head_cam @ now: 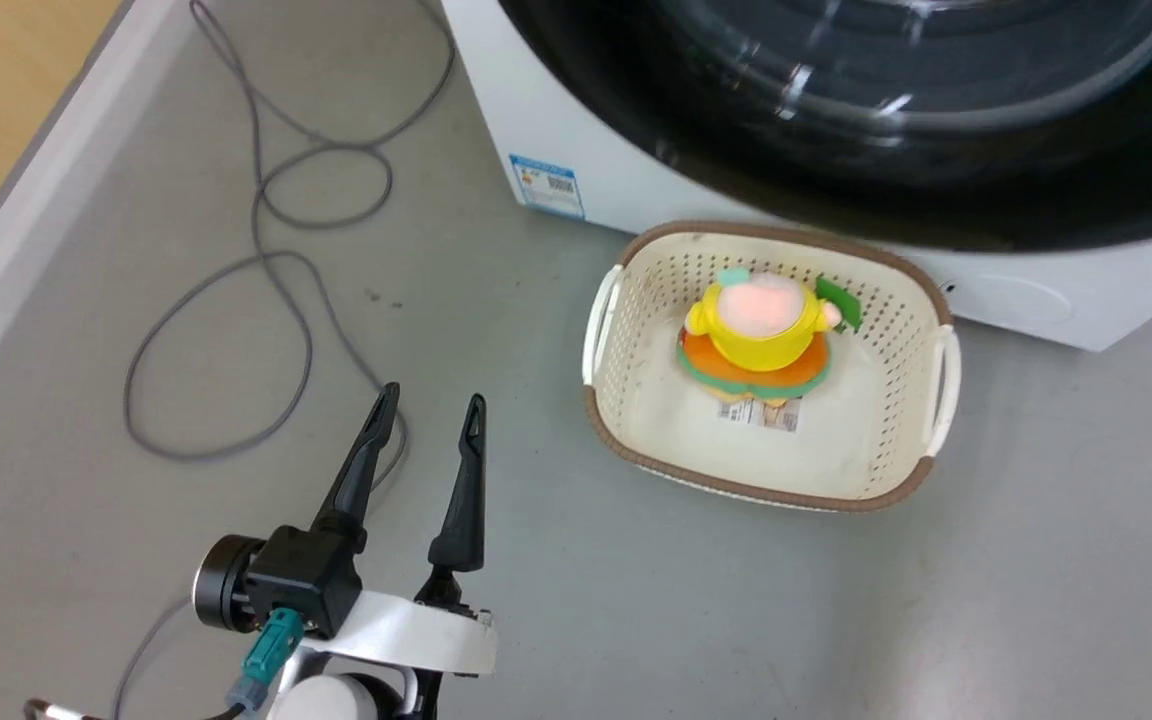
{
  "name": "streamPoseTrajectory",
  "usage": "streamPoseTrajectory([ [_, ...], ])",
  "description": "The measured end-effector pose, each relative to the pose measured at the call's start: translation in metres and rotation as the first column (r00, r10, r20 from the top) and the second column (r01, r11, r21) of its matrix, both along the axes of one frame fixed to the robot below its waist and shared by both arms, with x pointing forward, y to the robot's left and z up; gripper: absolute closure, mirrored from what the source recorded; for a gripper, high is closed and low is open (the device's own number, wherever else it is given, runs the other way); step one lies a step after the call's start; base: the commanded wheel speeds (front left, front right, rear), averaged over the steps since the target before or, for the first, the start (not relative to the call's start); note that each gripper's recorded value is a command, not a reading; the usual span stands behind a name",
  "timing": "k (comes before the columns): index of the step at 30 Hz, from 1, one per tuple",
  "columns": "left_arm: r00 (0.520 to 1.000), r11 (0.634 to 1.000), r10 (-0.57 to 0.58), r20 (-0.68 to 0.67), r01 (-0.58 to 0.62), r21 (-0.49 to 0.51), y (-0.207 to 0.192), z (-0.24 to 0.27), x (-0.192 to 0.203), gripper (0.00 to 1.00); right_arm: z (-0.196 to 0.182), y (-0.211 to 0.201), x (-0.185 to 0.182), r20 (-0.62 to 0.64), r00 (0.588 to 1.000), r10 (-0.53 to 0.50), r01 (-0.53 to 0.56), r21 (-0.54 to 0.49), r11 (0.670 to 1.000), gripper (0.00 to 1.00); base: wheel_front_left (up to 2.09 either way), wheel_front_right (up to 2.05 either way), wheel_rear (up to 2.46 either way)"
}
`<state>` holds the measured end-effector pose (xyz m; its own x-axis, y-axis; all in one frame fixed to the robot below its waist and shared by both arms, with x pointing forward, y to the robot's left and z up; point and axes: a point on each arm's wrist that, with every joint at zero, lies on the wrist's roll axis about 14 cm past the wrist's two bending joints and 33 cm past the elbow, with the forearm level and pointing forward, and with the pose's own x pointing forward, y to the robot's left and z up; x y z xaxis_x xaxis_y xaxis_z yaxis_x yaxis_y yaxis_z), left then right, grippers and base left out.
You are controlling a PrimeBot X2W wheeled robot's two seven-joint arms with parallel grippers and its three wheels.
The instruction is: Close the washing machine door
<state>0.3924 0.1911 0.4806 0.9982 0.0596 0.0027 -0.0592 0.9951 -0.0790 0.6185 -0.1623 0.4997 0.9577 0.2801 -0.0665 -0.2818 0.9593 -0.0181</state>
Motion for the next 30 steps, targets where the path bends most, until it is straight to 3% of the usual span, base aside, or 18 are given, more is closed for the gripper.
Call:
streamPoseTrajectory([
  [9,1.0,1.0,0.01,-0.003,-0.01,-0.002,0.001,-0.001,0.003,0.0,-0.011,-0.012,0.018,-0.054,0.997,-0.061,0.062,0.025,0.998,1.0,0.0,0.0,0.0],
  [17,1.0,1.0,0.002,0.028,-0.002,-0.008,-0.002,0.009,0.003,0.0,0.009,-0.016,0.008,0.019,0.998,-0.064,0.064,0.022,0.998,1.0,0.0,0.0,0.0],
  [23,0.998,1.0,-0.014,0.063,0.015,-0.016,-0.007,0.021,0.0,0.0,0.009,-0.018,-0.031,0.039,0.999,-0.037,0.037,0.012,0.999,1.0,0.0,0.0,0.0],
  [30,0.997,0.999,-0.031,0.074,0.034,-0.033,-0.013,0.025,-0.013,0.0,0.016,-0.023,-0.096,0.067,0.997,-0.039,0.035,0.067,0.997,1.0,0.0,0.0,0.0],
])
